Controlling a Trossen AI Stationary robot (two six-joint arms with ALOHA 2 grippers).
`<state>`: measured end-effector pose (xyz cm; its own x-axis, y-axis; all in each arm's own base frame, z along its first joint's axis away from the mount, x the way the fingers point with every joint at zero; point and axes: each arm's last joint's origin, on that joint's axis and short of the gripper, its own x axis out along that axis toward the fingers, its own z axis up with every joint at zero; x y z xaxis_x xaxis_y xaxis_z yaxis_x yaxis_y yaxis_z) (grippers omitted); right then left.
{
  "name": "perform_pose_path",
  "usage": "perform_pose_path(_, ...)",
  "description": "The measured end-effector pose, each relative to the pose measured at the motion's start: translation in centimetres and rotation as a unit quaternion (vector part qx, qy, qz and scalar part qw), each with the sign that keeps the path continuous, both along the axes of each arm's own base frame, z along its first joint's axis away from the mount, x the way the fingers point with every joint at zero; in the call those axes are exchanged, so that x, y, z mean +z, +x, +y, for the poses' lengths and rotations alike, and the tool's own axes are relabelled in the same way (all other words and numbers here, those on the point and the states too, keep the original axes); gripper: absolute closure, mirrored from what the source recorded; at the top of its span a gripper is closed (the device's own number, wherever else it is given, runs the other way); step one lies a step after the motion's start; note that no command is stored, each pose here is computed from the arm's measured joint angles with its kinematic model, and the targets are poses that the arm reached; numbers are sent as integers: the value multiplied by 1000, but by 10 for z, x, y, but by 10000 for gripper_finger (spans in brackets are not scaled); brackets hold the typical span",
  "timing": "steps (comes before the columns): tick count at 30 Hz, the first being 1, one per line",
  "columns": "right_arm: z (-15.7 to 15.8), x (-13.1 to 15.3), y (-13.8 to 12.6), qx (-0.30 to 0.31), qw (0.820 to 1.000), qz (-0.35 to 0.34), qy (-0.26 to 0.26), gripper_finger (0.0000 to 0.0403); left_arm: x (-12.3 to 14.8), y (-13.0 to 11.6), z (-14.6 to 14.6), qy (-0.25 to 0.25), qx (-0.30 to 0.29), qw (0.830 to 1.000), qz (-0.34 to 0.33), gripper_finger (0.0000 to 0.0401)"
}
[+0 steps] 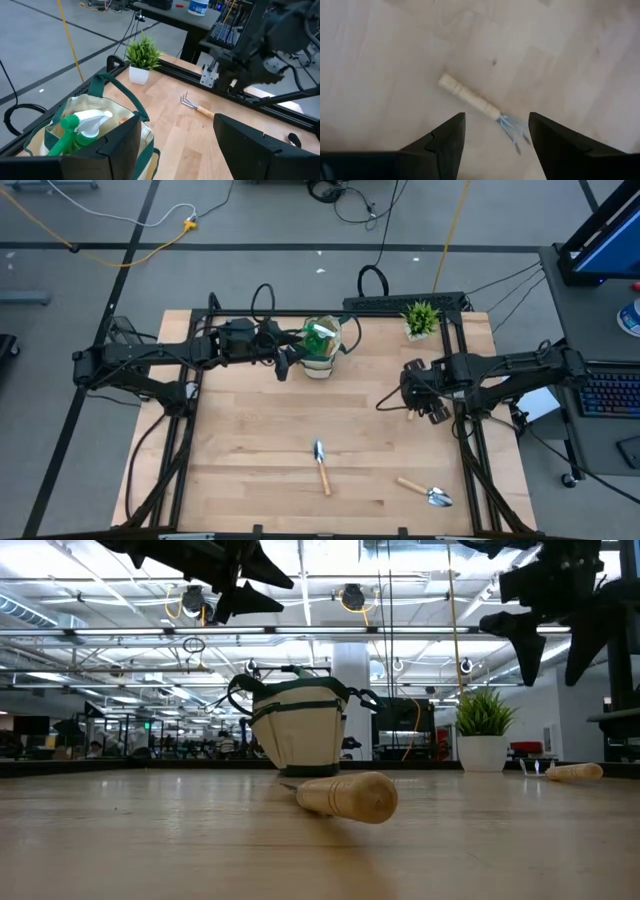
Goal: Pick & Place Garden tools in Gardening bag
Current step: Put the brown hand rake into the gardening bag
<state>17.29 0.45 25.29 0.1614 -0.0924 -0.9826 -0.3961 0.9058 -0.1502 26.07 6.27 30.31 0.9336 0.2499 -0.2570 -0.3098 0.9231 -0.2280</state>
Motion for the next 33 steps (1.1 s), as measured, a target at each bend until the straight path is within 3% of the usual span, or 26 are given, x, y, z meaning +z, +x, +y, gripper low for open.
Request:
perform_pose_path(9,14,-48,-10,81,996,31,-11,193,0,0,0,-8,2,1000,-2,144)
perform_pose_path(16,16,-68,-10,120,988,7,-95,193,0,0,0,-12,5,1000,-3,144)
perform_pose_path(33,18,-92,-8,155,984,20,-80,193,1,0,1,-9,17,1000,-9,144)
